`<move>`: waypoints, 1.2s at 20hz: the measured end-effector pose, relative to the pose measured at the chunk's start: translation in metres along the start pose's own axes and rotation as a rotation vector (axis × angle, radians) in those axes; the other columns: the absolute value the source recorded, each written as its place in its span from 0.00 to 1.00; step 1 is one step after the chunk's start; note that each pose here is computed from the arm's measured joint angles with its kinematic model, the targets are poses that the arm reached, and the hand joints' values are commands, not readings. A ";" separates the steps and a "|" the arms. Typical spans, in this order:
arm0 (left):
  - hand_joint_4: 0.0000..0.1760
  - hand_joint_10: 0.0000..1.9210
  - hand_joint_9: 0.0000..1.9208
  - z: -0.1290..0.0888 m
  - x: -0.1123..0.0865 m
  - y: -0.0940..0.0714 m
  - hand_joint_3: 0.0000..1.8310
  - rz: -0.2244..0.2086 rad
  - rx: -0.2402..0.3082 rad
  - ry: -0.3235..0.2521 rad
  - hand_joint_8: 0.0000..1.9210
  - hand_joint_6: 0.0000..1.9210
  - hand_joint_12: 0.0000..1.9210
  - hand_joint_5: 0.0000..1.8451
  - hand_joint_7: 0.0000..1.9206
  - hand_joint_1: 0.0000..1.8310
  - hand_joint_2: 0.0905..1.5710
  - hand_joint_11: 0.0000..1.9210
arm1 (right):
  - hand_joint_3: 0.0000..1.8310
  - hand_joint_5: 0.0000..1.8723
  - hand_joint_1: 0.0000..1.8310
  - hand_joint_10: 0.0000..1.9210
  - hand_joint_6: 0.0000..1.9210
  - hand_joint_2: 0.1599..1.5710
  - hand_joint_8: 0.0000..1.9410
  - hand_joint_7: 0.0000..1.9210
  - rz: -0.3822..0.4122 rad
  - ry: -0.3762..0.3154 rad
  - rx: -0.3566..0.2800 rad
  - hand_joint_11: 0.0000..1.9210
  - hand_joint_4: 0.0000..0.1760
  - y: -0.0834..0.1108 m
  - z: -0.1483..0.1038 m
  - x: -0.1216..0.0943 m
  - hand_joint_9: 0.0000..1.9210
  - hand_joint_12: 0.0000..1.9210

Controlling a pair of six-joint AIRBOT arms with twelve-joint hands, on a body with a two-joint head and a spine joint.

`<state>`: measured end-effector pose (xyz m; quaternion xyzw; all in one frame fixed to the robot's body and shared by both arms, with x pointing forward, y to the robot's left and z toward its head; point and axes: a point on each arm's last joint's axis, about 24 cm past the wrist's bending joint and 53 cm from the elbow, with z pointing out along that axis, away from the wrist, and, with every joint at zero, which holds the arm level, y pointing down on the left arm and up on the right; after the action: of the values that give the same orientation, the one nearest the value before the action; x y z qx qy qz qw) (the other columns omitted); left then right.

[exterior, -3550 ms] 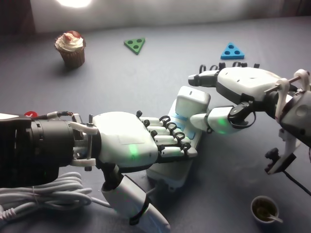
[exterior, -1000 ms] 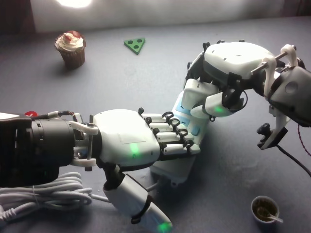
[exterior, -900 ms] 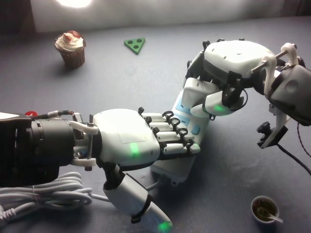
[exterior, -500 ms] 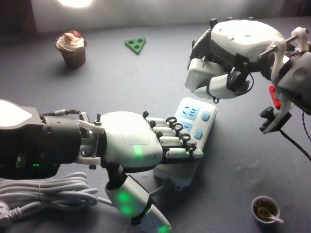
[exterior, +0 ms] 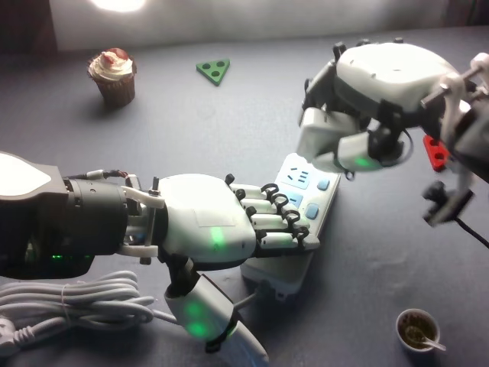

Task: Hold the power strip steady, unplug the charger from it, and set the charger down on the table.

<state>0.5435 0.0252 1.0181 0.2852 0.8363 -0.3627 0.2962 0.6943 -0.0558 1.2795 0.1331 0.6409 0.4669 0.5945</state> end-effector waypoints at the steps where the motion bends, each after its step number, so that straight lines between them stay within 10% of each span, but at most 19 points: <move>1: 0.00 0.00 0.02 0.000 0.000 0.000 0.00 0.000 0.000 0.000 0.00 0.00 0.03 0.00 0.00 0.00 0.51 0.03 | 0.00 0.56 0.69 0.00 0.42 0.63 0.29 0.65 -0.028 0.004 -0.001 0.48 0.00 -0.004 -0.004 0.001 0.66 0.39; 4: 0.00 0.00 0.01 0.000 0.000 0.001 0.00 0.000 0.001 0.001 0.00 0.00 0.03 0.00 0.00 0.00 0.52 0.02 | 0.00 0.56 0.68 0.00 0.44 0.63 0.30 0.64 -0.132 0.013 0.023 0.47 0.00 -0.024 -0.028 -0.007 0.65 0.40; 5: 0.00 0.00 0.01 -0.001 0.000 0.001 0.00 0.000 0.001 0.000 0.00 0.00 0.03 0.00 0.00 0.00 0.52 0.02 | 0.00 0.58 0.75 0.36 0.38 0.61 0.07 0.74 -0.138 -0.001 0.028 0.48 0.00 -0.026 -0.031 -0.014 0.60 0.40; 8: 0.00 0.00 0.01 -0.001 -0.001 0.000 0.00 0.000 0.003 0.000 0.00 0.00 0.03 0.00 0.00 0.00 0.52 0.03 | 0.00 0.60 0.69 0.04 0.38 0.61 0.15 0.71 -0.293 -0.048 0.024 0.47 0.06 -0.025 -0.031 -0.029 0.64 0.40; 15: 0.00 0.00 0.02 -0.001 -0.001 0.000 0.00 0.001 0.004 0.000 0.00 0.00 0.03 0.00 0.01 0.00 0.52 0.03 | 0.00 0.56 0.68 0.00 0.46 0.63 0.31 0.63 -0.632 0.090 -0.040 0.45 0.07 -0.048 -0.034 0.010 0.65 0.43; 16: 0.00 0.00 0.01 -0.001 -0.001 0.000 0.00 0.001 0.004 0.000 0.00 0.00 0.03 0.00 0.01 0.00 0.52 0.03 | 0.00 0.58 0.75 0.35 0.39 0.61 0.11 0.71 -0.680 0.109 -0.074 0.45 0.00 -0.044 -0.036 0.019 0.60 0.44; 17: 0.00 0.00 0.01 -0.001 -0.001 0.000 0.00 0.001 0.004 0.000 0.00 0.00 0.03 0.00 0.00 0.00 0.52 0.03 | 0.00 0.56 0.76 0.47 0.42 0.62 0.20 0.66 -0.704 0.125 -0.100 0.44 0.00 -0.040 -0.038 0.028 0.56 0.46; 24: 0.00 0.00 0.02 -0.003 -0.004 0.000 0.00 0.006 0.007 -0.004 0.00 0.00 0.03 0.00 0.01 0.00 0.52 0.03 | 0.00 0.54 0.76 0.53 0.45 0.64 0.30 0.61 -0.699 0.212 -0.108 0.45 0.00 -0.043 -0.049 0.054 0.54 0.47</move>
<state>0.5450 0.0262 1.0225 0.2881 0.8335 -0.3654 0.2979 0.6542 -0.0612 1.2054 -0.1747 0.6802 0.2797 0.6547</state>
